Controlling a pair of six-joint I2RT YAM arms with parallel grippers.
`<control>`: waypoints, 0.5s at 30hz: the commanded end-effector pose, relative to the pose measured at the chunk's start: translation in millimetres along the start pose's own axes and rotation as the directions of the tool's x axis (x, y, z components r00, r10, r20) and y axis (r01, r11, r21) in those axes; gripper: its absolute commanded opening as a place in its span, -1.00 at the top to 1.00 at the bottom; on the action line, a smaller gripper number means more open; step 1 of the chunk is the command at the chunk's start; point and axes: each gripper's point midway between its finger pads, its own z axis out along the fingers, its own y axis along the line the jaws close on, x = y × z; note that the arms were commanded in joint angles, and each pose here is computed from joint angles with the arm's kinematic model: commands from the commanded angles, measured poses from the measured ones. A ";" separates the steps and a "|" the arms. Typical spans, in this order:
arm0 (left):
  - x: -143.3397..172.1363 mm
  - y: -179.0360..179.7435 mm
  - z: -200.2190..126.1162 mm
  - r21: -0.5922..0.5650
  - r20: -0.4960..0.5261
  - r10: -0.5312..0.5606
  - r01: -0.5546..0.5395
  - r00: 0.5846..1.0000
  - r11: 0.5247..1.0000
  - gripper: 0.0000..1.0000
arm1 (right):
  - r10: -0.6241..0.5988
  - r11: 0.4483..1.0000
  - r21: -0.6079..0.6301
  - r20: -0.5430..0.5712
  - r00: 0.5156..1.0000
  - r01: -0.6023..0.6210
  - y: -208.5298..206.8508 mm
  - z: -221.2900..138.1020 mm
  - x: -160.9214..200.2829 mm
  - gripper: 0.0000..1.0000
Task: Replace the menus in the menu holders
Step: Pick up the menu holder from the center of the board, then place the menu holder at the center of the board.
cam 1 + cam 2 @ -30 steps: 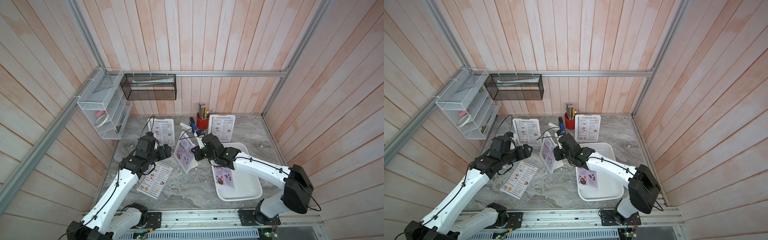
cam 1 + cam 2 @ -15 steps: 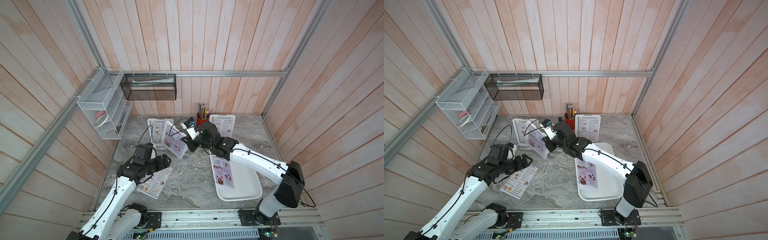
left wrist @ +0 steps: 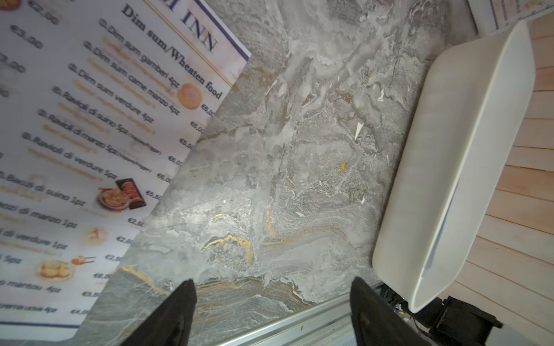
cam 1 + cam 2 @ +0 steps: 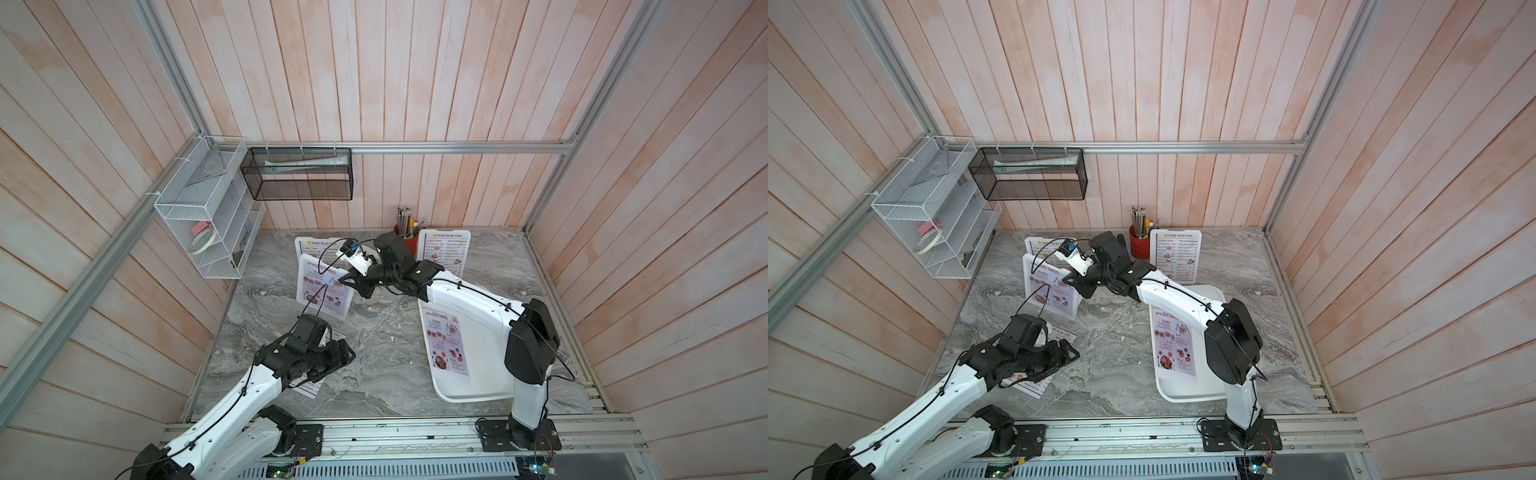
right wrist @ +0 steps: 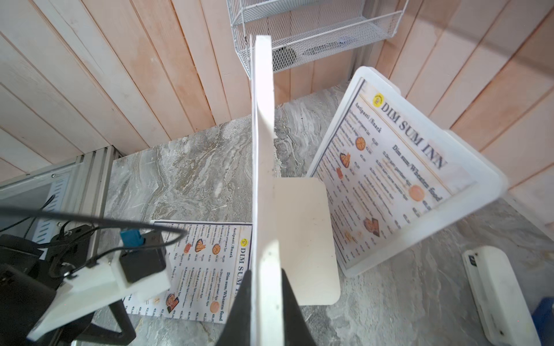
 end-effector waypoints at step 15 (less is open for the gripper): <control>-23.7 -6.4 4.3 0.022 0.166 -0.106 0.104 0.980 0.994 -0.60 | -0.091 0.988 -0.127 -0.001 0.996 0.090 -6.1 59.5 1.4 1.00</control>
